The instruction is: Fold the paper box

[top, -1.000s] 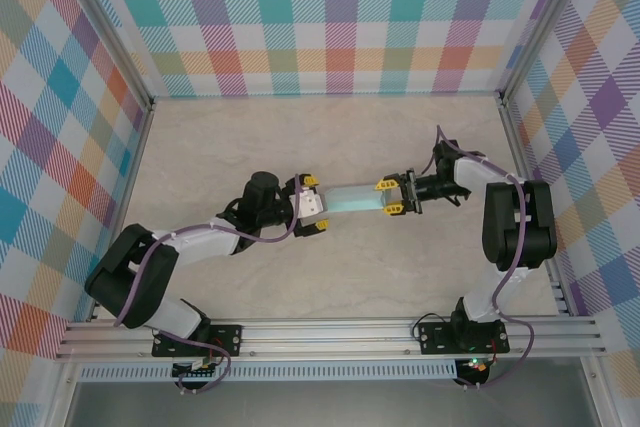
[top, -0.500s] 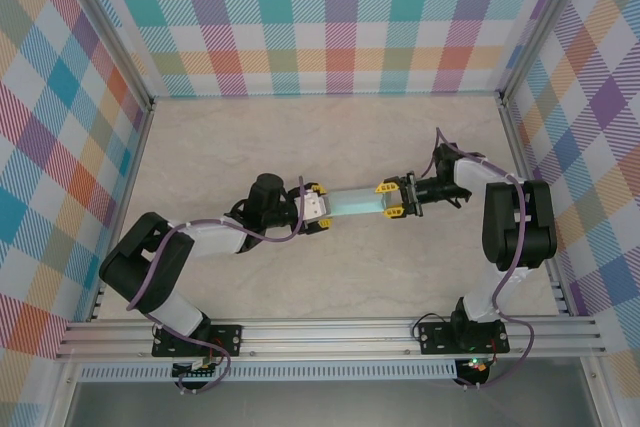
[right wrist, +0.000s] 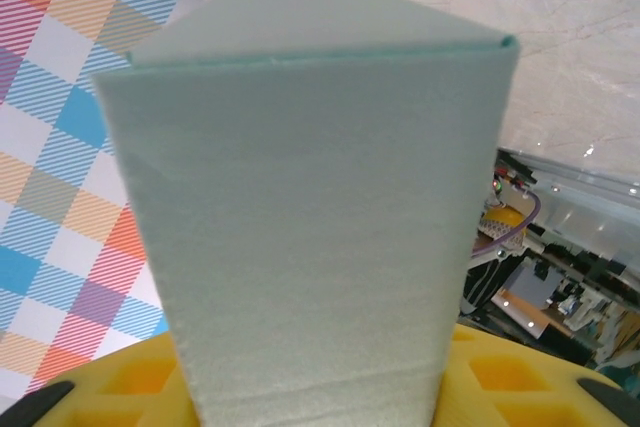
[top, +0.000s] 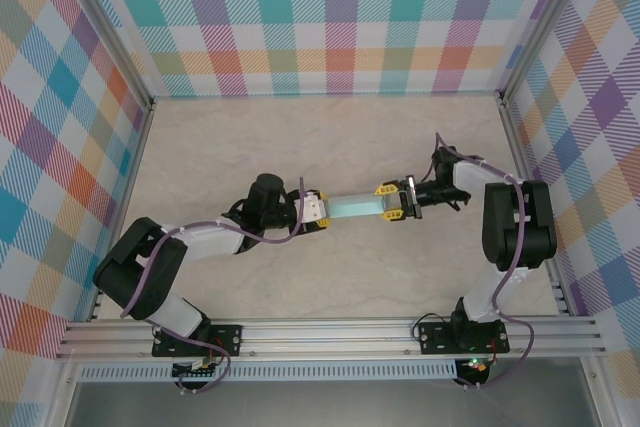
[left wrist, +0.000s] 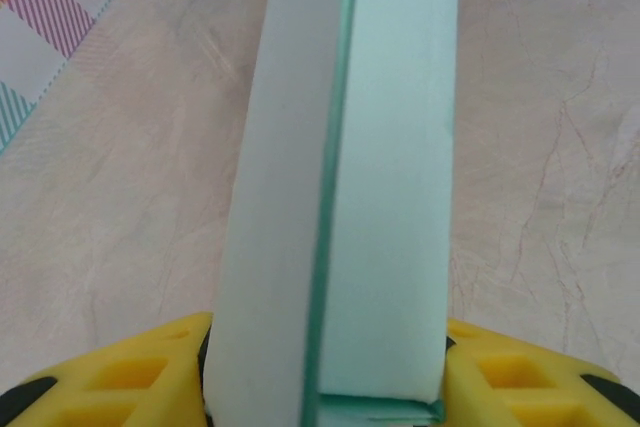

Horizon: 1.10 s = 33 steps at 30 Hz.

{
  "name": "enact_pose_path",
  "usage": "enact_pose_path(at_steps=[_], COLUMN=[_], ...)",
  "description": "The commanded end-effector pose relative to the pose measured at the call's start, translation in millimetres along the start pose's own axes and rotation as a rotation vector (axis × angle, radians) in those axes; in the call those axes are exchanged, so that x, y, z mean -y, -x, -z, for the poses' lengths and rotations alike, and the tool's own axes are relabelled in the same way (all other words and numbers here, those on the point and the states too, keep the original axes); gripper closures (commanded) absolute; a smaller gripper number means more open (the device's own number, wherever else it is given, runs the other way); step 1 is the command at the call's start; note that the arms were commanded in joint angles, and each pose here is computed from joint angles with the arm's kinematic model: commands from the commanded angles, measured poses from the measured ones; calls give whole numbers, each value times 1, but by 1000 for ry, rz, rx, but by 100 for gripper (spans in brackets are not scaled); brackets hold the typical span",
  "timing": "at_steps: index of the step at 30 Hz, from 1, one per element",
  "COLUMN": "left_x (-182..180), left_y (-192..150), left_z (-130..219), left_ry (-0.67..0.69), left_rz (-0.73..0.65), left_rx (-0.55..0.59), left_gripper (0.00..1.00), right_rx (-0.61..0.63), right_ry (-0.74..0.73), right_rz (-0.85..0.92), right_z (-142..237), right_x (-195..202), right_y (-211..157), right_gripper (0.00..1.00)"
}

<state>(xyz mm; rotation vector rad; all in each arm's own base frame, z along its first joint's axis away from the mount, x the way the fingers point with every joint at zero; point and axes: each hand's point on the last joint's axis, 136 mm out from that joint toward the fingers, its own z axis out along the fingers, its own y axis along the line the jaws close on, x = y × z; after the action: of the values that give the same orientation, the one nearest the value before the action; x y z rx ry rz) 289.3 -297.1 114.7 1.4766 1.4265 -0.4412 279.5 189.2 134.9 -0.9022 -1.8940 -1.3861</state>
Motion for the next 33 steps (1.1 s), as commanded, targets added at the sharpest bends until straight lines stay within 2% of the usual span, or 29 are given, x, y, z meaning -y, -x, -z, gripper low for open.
enact_pose_path(at_steps=[1,8,18,22,26,28,31,33], left_x=[10,5,3,11,13,13,12,12], left_y=[15,12,0,-10,-13,-17,-19,-22], left_z=[6,15,27,35,40,40,34,29], left_ry=[-81,-105,-222,-301,-355,-371,-392,-398], left_rz=[14,109,210,237,245,241,250,256], left_rx=[6,-41,-153,-220,-253,-274,-279,-274], left_gripper=[53,53,53,53,53,53,52,52], right_rx=[19,50,119,246,396,462,433,423], right_ry=[11,8,-38,-66,-8,-60,-31,-55], right_rz=[52,72,169,302,591,686,756,736], right_z=[1,3,12,29,53,60,57,49], right_x=[-4,-4,-5,-8,-31,-35,-47,-45], right_y=[-2,1,7,15,11,9,-3,-5], right_gripper=[53,42,38,35,34,34,33,32])
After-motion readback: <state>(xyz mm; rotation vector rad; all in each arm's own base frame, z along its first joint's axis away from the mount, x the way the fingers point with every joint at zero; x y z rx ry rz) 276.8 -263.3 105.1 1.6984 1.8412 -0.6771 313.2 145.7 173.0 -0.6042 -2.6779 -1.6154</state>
